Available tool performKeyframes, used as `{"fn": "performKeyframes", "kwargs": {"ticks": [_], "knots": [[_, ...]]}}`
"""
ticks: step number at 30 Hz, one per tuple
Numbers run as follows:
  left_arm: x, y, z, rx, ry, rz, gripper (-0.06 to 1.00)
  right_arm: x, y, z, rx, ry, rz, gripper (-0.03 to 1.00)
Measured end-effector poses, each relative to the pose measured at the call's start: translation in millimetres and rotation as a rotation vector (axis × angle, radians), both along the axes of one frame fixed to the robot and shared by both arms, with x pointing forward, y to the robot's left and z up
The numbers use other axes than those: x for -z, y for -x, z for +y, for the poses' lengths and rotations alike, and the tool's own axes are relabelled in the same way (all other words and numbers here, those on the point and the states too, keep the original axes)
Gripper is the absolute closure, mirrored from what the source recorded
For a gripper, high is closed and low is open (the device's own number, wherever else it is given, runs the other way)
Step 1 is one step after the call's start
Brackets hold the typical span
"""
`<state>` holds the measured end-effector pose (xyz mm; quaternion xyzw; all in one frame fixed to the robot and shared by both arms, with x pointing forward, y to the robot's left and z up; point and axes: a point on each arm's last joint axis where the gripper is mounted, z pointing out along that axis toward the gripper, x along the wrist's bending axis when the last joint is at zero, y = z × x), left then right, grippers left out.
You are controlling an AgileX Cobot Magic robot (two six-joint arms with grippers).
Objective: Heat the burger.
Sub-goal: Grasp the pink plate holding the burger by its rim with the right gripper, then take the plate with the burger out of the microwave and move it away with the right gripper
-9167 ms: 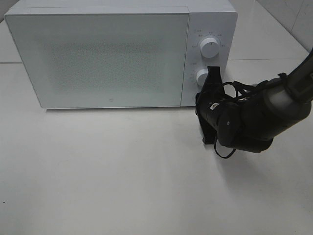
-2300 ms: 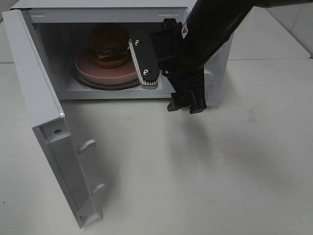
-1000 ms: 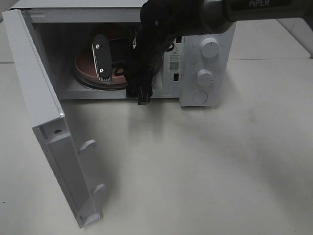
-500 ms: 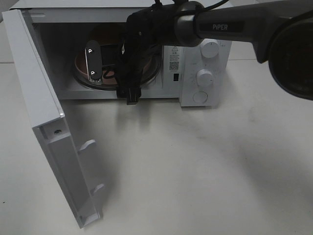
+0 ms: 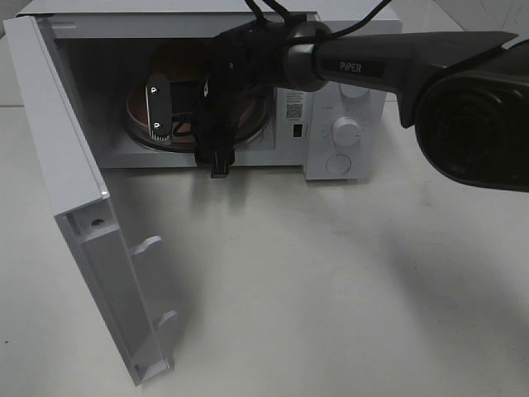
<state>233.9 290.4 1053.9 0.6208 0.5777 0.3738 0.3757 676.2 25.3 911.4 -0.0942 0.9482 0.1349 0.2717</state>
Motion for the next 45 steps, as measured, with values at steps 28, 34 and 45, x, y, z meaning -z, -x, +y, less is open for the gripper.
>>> {"fn": "performKeyframes", "kwargs": {"ticks": [28, 34, 45], "knots": [[0.0, 0.0, 0.0, 0.0, 0.0, 0.0, -0.03, -3.5, 5.5, -1.0, -0.005, 0.043, 0.04, 0.67], [0.0, 0.0, 0.0, 0.0, 0.0, 0.0, -0.03, -4.4, 10.7, 2.3, -0.02, 0.053, 0.036, 0.72], [0.0, 0.0, 0.0, 0.0, 0.0, 0.0, -0.03, -17.3, 27.6, 2.7, -0.062, 0.084, 0.004, 0.83]]}}
